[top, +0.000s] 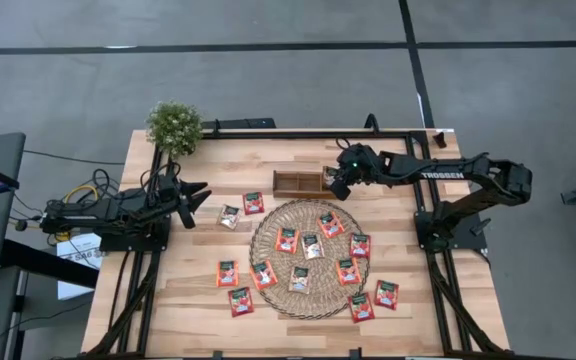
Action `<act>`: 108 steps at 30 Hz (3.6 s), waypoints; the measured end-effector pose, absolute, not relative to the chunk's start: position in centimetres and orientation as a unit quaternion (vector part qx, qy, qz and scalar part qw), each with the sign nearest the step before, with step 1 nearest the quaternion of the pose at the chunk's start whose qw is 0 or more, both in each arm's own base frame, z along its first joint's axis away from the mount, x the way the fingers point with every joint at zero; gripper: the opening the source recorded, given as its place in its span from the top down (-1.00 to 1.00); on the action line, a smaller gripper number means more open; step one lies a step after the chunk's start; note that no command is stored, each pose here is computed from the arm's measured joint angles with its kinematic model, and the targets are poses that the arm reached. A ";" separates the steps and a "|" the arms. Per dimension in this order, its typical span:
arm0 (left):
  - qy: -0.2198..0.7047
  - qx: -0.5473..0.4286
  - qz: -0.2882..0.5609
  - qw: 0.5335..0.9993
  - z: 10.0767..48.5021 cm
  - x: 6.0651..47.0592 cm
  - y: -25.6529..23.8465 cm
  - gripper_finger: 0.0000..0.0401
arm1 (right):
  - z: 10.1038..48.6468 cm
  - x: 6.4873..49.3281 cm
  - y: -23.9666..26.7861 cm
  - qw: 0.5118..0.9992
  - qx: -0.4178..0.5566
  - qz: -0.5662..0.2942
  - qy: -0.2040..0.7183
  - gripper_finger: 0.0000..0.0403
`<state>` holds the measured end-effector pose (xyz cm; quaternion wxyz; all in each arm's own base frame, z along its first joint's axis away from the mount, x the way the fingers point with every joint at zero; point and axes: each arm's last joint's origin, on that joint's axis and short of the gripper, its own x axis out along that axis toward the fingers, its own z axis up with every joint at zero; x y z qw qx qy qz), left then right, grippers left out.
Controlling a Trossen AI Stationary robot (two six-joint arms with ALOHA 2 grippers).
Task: Pick & Place Tea
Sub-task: Put the brown tea bag into the right section of the wooden organizer, then put the top middle brown tea bag into the right section of the wooden organizer
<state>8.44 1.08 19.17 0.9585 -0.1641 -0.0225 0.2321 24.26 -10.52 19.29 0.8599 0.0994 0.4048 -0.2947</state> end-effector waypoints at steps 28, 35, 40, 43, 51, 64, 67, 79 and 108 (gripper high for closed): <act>-0.022 -0.165 0.232 0.958 19.2 8.4 1.1 0.25 | 21.7 24.0 -10.8 0.873 0.103 -0.306 0.365 0.31; -0.022 -0.164 0.232 0.958 19.2 8.4 1.1 0.25 | 27.6 22.9 -8.2 0.917 0.141 -0.214 0.306 0.28; -0.022 -0.164 0.232 0.958 19.2 8.4 1.1 0.25 | 29.2 21.8 -4.4 0.919 0.232 -0.117 0.295 0.30; -0.022 -0.164 0.232 0.959 19.2 8.4 1.1 0.25 | 29.1 21.6 -2.1 0.906 0.259 -0.092 0.321 0.30; -0.022 -0.165 0.232 0.958 19.2 8.4 1.1 0.25 | 26.9 23.0 2.9 0.878 0.261 -0.028 0.400 0.29; -0.023 -0.168 0.232 0.958 19.2 8.4 1.1 0.25 | 21.7 29.1 3.7 0.893 0.143 0.049 0.425 0.37; -0.024 -0.168 0.231 0.958 19.2 8.4 1.1 0.25 | 21.4 30.5 2.9 0.884 0.118 0.048 0.450 0.40; -0.027 -0.168 0.231 0.958 19.2 8.4 1.1 0.25 | 19.5 34.3 0.8 0.806 0.033 0.077 0.586 0.41; -0.028 -0.175 0.231 0.957 19.2 8.4 1.1 0.25 | 15.4 37.1 1.0 0.779 0.009 0.093 0.619 0.41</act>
